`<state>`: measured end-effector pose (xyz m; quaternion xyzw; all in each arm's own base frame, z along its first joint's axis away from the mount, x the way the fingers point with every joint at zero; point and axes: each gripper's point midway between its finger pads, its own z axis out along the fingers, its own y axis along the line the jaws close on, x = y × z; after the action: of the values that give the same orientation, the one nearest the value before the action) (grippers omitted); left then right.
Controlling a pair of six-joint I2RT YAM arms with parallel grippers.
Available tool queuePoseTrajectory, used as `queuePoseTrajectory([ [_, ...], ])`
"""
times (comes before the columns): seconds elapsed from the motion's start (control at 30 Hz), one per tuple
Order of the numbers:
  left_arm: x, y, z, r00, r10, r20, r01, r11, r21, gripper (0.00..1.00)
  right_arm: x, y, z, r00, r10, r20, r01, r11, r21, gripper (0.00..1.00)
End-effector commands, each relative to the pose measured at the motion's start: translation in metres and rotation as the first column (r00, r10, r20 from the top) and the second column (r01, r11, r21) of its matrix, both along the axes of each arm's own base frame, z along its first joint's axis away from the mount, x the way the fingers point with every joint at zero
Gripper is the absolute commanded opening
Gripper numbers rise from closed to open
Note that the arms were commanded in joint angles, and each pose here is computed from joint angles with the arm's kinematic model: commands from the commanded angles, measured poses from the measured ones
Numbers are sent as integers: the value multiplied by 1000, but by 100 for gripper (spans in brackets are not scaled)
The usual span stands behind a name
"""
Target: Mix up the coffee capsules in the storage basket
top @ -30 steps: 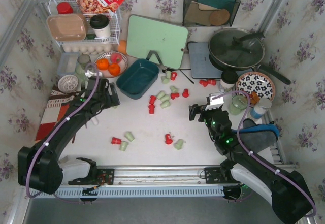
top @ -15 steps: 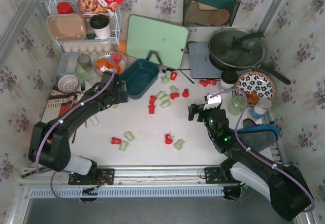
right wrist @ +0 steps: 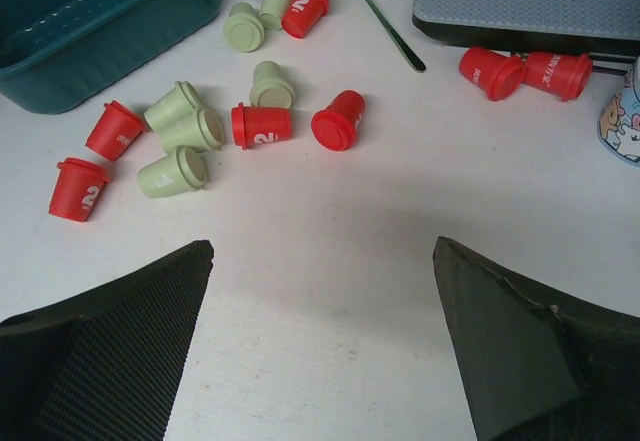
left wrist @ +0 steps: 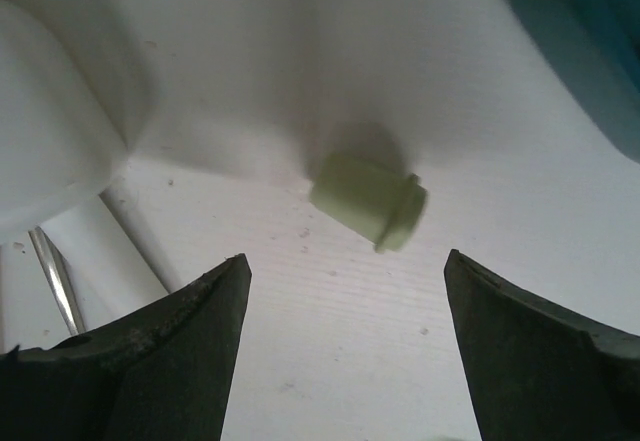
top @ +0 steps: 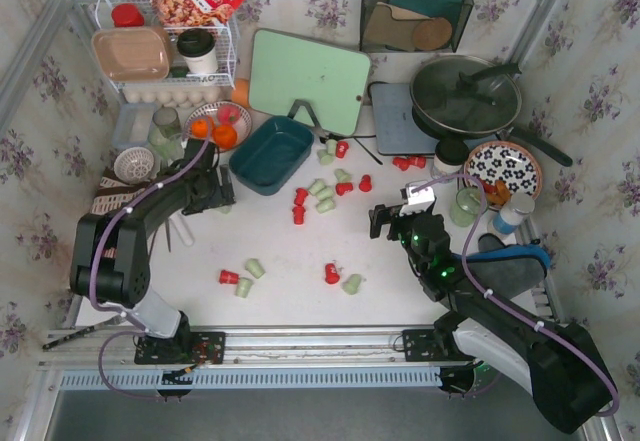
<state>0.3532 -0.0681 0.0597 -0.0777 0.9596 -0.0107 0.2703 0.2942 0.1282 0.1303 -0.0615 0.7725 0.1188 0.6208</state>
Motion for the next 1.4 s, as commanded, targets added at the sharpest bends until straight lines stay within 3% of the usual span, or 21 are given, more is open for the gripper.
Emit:
queuePoseTrajectory([
  [0.0, 0, -8, -9, 997, -60, -49, 56, 994, -92, 81, 3, 4, 13, 999, 12, 38, -12, 1000, 19, 100],
  [0.27, 6, 1, -25, 992, -60, -114, 51, 995, -80, 80, 3, 6, 11, 999, 21, 28, -21, 1000, 16, 100],
  [0.47, 13, 9, -26, 989, -56, -134, 42, 994, -102, 74, 3, 7, 11, 999, 24, 29, -24, 1000, 16, 100],
  [0.57, 14, 4, -31, 983, -88, -164, 67, 990, -127, 66, 3, 7, 11, 999, 25, 28, -25, 1000, 14, 100],
  [0.77, 10, -5, -40, 975, -102, -199, 68, 982, -174, 62, 3, 6, 10, 999, 23, 26, -24, 1000, 13, 100],
  [0.9, 6, -4, -43, 971, -86, -221, 48, 984, -170, 47, 3, 6, 10, 999, 23, 25, -23, 1000, 12, 100],
  [1.17, 0, -1, -36, 979, -57, -196, 25, 987, -161, 35, 3, 7, 10, 999, 25, 24, -25, 1000, 12, 100],
  [1.37, -4, -8, -9, 992, -69, -108, 50, 985, -164, 31, 3, 6, 11, 999, 22, 26, -22, 1000, 11, 100],
])
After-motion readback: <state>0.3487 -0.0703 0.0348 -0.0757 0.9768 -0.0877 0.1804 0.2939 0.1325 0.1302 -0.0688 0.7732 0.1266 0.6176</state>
